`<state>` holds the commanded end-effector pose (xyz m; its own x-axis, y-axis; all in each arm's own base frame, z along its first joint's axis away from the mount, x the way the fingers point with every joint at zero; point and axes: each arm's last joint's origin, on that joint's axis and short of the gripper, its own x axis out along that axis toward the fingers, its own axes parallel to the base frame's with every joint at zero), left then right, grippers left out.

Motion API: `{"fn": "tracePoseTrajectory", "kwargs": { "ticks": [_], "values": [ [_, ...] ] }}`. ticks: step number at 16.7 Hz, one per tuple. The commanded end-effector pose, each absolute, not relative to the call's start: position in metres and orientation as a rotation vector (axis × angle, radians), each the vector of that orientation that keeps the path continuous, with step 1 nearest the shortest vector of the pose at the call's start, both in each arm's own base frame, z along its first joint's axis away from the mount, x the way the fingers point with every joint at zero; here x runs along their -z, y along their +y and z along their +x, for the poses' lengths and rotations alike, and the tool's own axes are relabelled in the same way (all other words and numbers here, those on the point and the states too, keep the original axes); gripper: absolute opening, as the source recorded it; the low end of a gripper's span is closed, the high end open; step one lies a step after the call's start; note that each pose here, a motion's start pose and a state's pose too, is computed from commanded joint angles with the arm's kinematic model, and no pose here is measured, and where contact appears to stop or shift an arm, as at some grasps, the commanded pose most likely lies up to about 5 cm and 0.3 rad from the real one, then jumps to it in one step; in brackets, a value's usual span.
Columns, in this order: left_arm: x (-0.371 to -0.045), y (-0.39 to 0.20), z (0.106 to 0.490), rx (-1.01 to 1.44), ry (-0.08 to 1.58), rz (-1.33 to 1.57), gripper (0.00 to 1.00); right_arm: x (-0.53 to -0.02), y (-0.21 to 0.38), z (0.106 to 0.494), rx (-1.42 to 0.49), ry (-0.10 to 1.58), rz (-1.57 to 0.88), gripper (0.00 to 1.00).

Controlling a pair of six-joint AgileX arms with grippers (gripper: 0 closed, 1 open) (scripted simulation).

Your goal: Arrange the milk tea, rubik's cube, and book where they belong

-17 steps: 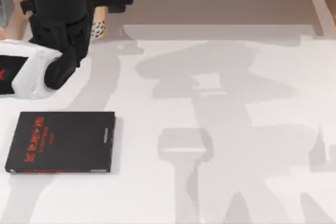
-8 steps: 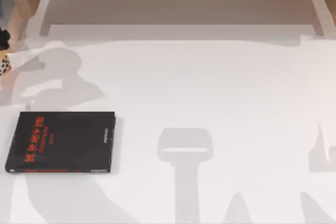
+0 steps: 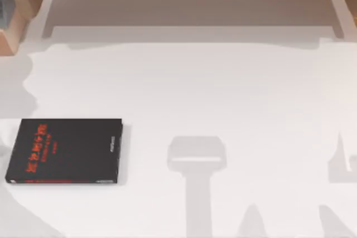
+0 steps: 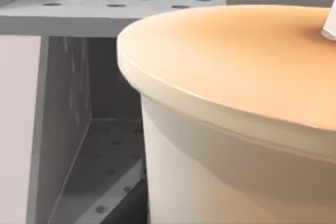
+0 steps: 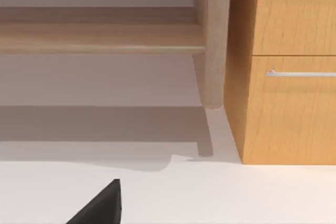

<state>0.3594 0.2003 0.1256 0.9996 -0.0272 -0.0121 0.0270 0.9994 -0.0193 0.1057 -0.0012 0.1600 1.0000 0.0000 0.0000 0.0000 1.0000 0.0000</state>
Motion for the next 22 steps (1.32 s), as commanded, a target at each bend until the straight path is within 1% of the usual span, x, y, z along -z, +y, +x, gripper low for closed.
{"fn": "tracePoseTrajectory", "kwargs": {
  "ticks": [7, 14, 18, 22],
  "values": [
    [-0.125, 0.201, 0.360, 0.029, 0.005, -0.011, 0.00, -0.160, -0.001, 0.106, 0.000, 0.000, 0.000, 1.00],
    [-0.098, 0.203, 0.360, 0.028, 0.003, -0.010, 0.00, -0.160, -0.001, 0.106, 0.000, 0.000, 0.000, 1.00],
    [-0.096, 0.203, 0.359, 0.028, 0.006, -0.012, 0.00, -0.160, -0.001, 0.106, 0.000, 0.000, 0.000, 1.00],
    [-0.096, 0.203, 0.359, 0.028, 0.006, -0.012, 0.30, -0.160, -0.001, 0.106, 0.000, 0.000, 0.000, 1.00]
  ]
}}
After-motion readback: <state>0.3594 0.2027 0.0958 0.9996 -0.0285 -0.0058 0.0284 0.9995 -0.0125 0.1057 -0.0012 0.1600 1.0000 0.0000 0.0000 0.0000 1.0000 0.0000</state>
